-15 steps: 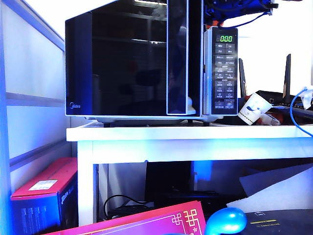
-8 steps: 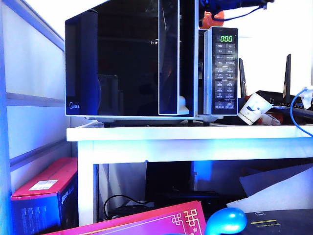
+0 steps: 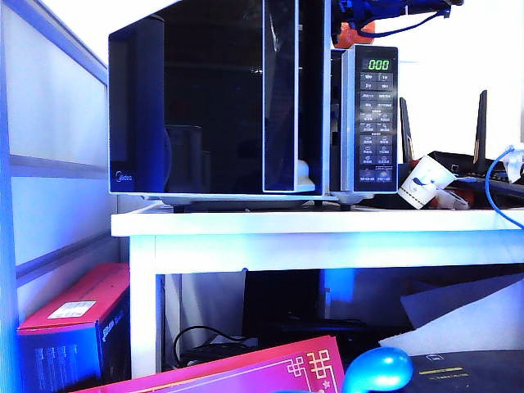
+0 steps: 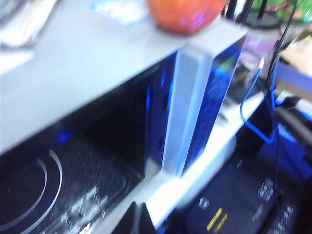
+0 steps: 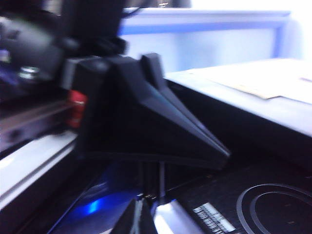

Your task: Open the microwave door, place the orange inside the microwave, then close the microwave door.

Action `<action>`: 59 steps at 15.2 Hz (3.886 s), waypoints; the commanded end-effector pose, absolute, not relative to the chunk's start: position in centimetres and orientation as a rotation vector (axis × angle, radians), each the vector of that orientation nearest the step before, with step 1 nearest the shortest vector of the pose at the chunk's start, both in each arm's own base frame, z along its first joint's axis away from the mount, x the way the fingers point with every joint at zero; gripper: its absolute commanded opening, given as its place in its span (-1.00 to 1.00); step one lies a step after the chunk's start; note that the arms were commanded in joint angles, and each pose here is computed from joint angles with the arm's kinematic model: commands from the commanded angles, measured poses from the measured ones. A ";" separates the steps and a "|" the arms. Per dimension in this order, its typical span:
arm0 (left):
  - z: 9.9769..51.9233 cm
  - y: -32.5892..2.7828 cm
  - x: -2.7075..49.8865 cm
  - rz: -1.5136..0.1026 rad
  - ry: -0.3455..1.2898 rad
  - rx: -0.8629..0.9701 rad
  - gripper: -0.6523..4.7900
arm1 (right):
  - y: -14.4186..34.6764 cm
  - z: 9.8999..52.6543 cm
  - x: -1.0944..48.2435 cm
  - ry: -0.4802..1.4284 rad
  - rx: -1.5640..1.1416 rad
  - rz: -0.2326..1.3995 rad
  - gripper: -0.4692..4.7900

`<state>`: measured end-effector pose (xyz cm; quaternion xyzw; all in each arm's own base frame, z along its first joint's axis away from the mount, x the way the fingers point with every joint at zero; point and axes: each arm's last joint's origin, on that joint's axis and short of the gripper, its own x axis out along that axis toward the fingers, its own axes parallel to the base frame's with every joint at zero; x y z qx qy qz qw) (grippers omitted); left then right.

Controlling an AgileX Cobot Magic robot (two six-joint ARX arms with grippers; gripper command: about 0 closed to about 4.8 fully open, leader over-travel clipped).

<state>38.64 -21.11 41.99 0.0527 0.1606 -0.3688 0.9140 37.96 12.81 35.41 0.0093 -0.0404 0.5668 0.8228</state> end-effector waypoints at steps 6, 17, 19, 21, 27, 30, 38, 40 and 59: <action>41.3 -20.4 38.4 -0.753 0.419 0.136 -0.78 | 11.2 35.8 38.4 -0.104 0.001 1.096 -0.82; 40.7 -19.6 37.0 -0.755 0.594 0.157 -0.78 | 9.2 38.9 39.2 -0.366 0.011 0.594 -0.82; 41.5 -19.3 36.3 -0.754 0.582 0.157 -0.78 | 9.0 39.2 39.2 -0.395 0.018 0.547 -0.82; 42.2 -18.9 35.6 -0.751 0.581 0.157 -0.78 | 8.9 39.2 39.2 -0.400 0.024 0.514 -0.82; 41.8 -18.5 34.7 -0.755 0.672 0.185 -0.78 | 8.8 39.5 39.1 -0.433 0.035 0.461 -0.82; 41.9 -18.1 34.1 -0.744 0.711 0.206 -0.78 | 8.6 39.6 39.2 -0.434 0.046 0.413 -0.81; 42.6 -16.9 32.4 -0.647 0.773 0.268 -0.78 | 8.5 39.7 39.2 -0.450 0.058 0.359 -0.75; 42.5 -16.8 32.4 -0.635 0.780 0.295 -0.78 | 8.5 39.7 39.2 -0.450 0.057 0.365 -0.70; 42.9 -15.1 31.2 -0.428 0.839 0.435 -0.78 | 8.7 39.6 39.8 -0.281 0.061 0.318 0.84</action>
